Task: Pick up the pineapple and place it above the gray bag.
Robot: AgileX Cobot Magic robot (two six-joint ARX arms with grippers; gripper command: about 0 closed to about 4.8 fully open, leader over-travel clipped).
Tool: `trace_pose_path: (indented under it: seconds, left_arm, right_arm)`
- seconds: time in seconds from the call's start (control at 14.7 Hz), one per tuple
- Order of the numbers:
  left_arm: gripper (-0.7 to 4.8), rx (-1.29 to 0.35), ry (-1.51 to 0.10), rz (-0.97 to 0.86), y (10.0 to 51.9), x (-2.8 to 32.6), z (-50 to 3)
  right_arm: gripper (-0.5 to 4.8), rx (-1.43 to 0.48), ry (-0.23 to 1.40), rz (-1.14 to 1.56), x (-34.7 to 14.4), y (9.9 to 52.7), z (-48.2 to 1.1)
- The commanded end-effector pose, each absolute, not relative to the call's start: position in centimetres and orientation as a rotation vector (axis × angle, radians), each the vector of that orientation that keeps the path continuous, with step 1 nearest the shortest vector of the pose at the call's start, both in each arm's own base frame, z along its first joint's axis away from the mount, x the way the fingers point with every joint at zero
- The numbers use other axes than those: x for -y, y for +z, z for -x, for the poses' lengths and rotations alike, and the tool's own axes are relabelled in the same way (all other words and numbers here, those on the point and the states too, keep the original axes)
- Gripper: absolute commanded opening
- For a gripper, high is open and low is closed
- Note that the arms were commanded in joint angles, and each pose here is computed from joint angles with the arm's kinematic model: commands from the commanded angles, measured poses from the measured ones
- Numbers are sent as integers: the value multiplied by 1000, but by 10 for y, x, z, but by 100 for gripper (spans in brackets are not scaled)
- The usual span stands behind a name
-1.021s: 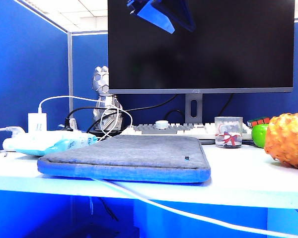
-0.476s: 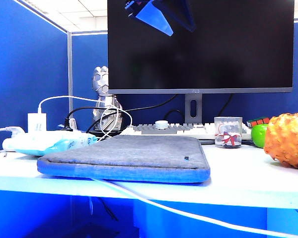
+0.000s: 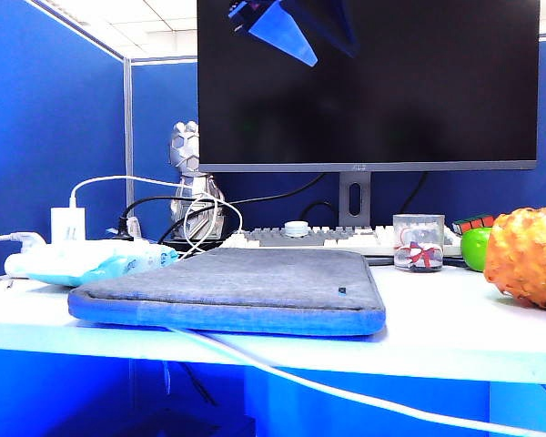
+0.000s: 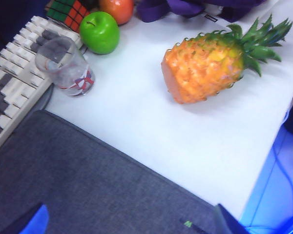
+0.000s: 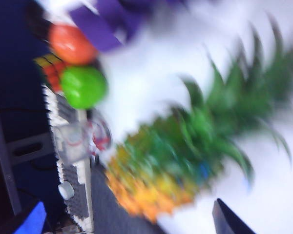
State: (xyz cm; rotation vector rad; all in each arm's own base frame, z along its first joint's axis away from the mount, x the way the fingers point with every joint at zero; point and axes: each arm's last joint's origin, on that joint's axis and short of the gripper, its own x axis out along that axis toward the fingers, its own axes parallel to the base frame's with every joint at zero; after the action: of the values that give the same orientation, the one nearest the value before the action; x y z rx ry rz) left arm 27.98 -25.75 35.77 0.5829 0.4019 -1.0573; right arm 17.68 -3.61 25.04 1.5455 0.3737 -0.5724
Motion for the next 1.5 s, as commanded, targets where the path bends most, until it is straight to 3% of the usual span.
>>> trace_pose_path:
  seconds: [0.07,0.61,0.95,1.22,1.5]
  left_arm:
    - [479,-396,-1078,-556,361,259,-278]
    - [479,-357,-1074,-556,362,261,-280]
    - [477,-347,-1083,-573,355,266,-286]
    - [466,-292,-1200,-664,342,273,-290]
    - [465,-303,-1203,-666,338,275,-293]
  right_arm:
    - [479,-385,-709,-1615,35,244,-171]
    - [479,-445,-782,-1555,20,220,-179]
    - [479,-365,-775,-1640,23,186,-200]
    - [479,-318,-735,-1673,25,176,-220]
    - [479,-339,-793,-1657,27,164,-225]
